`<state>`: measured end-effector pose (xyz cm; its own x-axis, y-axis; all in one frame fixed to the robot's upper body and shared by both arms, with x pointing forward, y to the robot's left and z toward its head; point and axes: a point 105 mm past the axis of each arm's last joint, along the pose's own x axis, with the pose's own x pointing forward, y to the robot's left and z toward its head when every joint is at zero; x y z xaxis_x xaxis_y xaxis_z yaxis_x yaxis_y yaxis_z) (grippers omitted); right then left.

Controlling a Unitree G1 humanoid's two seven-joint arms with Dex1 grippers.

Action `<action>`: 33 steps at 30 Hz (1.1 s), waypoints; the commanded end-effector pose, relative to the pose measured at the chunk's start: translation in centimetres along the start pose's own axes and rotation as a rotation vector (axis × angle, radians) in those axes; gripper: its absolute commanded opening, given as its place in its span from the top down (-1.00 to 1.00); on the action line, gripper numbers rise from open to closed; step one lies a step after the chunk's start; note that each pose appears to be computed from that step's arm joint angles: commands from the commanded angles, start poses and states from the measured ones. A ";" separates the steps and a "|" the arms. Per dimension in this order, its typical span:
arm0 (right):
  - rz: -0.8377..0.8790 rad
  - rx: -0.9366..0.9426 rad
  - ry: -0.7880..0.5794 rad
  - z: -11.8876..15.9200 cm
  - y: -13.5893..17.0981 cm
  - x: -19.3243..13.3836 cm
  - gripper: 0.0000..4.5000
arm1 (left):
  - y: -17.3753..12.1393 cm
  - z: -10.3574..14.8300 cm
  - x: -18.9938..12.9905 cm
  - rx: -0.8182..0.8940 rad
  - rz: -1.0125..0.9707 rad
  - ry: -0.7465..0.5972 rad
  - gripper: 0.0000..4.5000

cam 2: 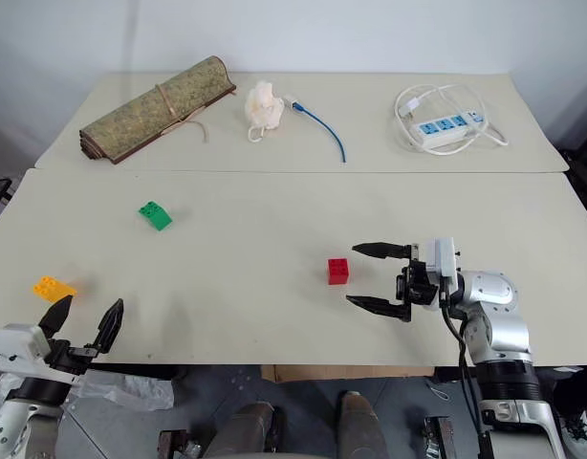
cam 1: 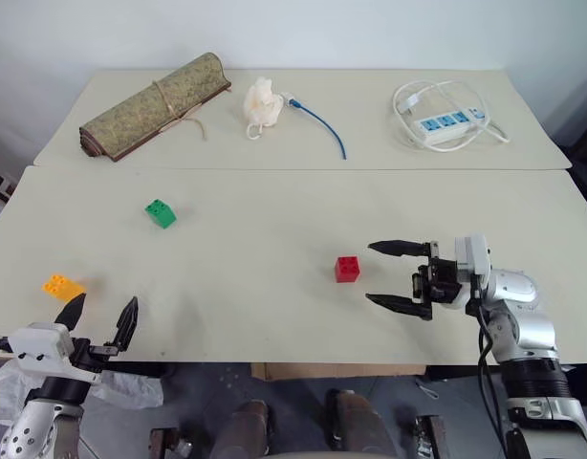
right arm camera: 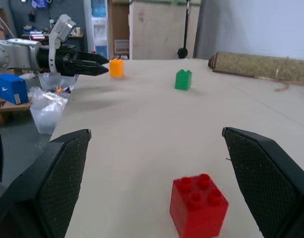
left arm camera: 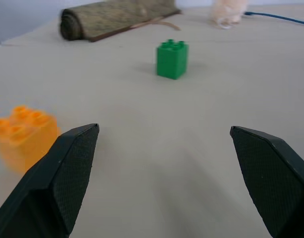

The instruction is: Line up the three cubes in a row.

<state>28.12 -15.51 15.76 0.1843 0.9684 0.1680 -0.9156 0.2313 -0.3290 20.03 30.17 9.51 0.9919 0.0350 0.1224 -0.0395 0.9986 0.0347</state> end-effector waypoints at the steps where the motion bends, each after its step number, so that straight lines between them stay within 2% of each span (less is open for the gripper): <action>1: -0.145 -0.098 0.002 0.2 -1.4 -2.6 -0.98 | -1.4 0.6 0.2 0.026 0.042 -0.035 -1.00; 4: -0.165 -0.123 0.021 0.4 -1.6 -3.3 -0.98 | -2.8 2.1 2.5 -0.015 0.085 -0.110 -1.00; 7: -0.141 -0.171 0.034 0.8 -1.5 -3.5 -0.98 | -4.0 2.5 5.3 -0.122 0.098 -0.070 -1.00; 9: -0.141 -0.200 0.053 0.9 -1.8 -4.0 -0.98 | -4.8 3.1 7.2 -0.104 0.086 -0.048 -1.00; 11: -0.160 -0.211 0.074 1.1 -2.4 -4.7 -0.98 | -5.0 3.6 9.3 -0.107 0.154 -0.021 -1.00; 18: -0.154 -0.208 0.090 1.0 -2.7 -4.9 -0.98 | -6.5 4.6 13.1 -0.172 0.291 0.031 -1.00; 22: -0.155 -0.196 0.087 1.0 -2.6 -4.6 -0.98 | -7.3 3.9 15.3 -0.215 0.369 0.076 -1.00; 26: -0.149 -0.179 0.095 0.8 -2.5 -4.6 -0.98 | -6.2 2.9 16.5 -0.213 0.481 0.136 -1.00; 33: -0.144 -0.170 0.085 0.8 -2.4 -3.9 -0.98 | -7.5 2.3 19.9 -0.168 0.416 0.158 -1.00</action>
<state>29.47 -20.27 15.78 0.3578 0.9231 0.1410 -0.8164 0.3825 -0.4327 39.25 23.43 12.59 0.8954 0.4294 -0.1174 -0.4437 0.8824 -0.1564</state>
